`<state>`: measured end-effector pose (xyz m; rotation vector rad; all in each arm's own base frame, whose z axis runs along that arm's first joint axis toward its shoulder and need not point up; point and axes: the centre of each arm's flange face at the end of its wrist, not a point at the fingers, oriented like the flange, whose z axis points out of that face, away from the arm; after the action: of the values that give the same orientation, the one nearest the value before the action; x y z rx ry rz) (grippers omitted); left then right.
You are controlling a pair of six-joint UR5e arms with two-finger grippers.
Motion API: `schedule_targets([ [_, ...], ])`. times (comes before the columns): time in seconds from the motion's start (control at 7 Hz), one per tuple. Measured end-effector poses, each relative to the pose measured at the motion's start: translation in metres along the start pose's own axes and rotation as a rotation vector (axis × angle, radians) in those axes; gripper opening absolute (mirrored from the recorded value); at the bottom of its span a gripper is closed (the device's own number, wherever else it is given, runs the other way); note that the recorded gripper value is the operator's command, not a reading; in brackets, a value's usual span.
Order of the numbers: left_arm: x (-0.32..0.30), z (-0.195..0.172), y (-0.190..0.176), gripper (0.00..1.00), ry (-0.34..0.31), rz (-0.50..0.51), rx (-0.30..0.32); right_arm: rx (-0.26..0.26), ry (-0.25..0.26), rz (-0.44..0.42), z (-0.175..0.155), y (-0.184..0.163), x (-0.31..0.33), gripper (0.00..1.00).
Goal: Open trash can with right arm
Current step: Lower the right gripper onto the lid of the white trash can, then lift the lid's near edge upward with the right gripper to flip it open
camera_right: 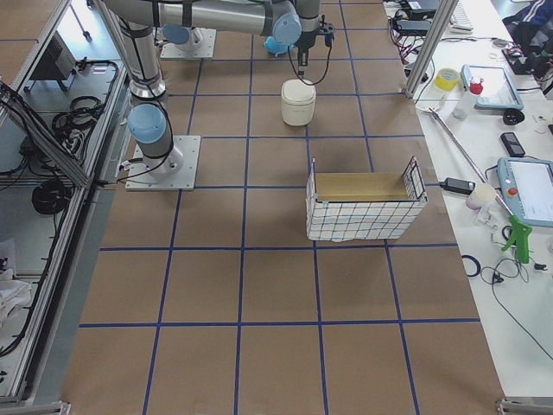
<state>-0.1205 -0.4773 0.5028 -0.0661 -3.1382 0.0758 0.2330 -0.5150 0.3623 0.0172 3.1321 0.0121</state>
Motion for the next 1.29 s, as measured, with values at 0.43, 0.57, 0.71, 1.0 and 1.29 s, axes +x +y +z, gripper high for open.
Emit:
schedule_targets([
  [0.43, 0.000, 0.000, 0.000, 1.00, 0.000, 0.000, 0.000, -0.001, -0.001, 0.001, 0.049, 0.002, 0.002, 0.00],
  [0.57, 0.000, 0.000, 0.000, 1.00, 0.000, 0.000, 0.000, 0.002, 0.001, 0.001, 0.053, 0.000, 0.002, 0.98],
  [0.71, 0.000, 0.000, 0.000, 1.00, 0.000, 0.000, 0.000, 0.017, 0.003, 0.001, 0.046, -0.001, 0.002, 1.00],
  [1.0, 0.000, 0.000, 0.000, 1.00, 0.000, 0.000, 0.000, 0.116, -0.012, -0.001, -0.030, 0.007, 0.004, 1.00],
  [1.29, 0.000, 0.000, 0.000, 1.00, 0.000, 0.000, 0.000, 0.164, -0.012, 0.004, -0.123, 0.017, 0.011, 1.00],
])
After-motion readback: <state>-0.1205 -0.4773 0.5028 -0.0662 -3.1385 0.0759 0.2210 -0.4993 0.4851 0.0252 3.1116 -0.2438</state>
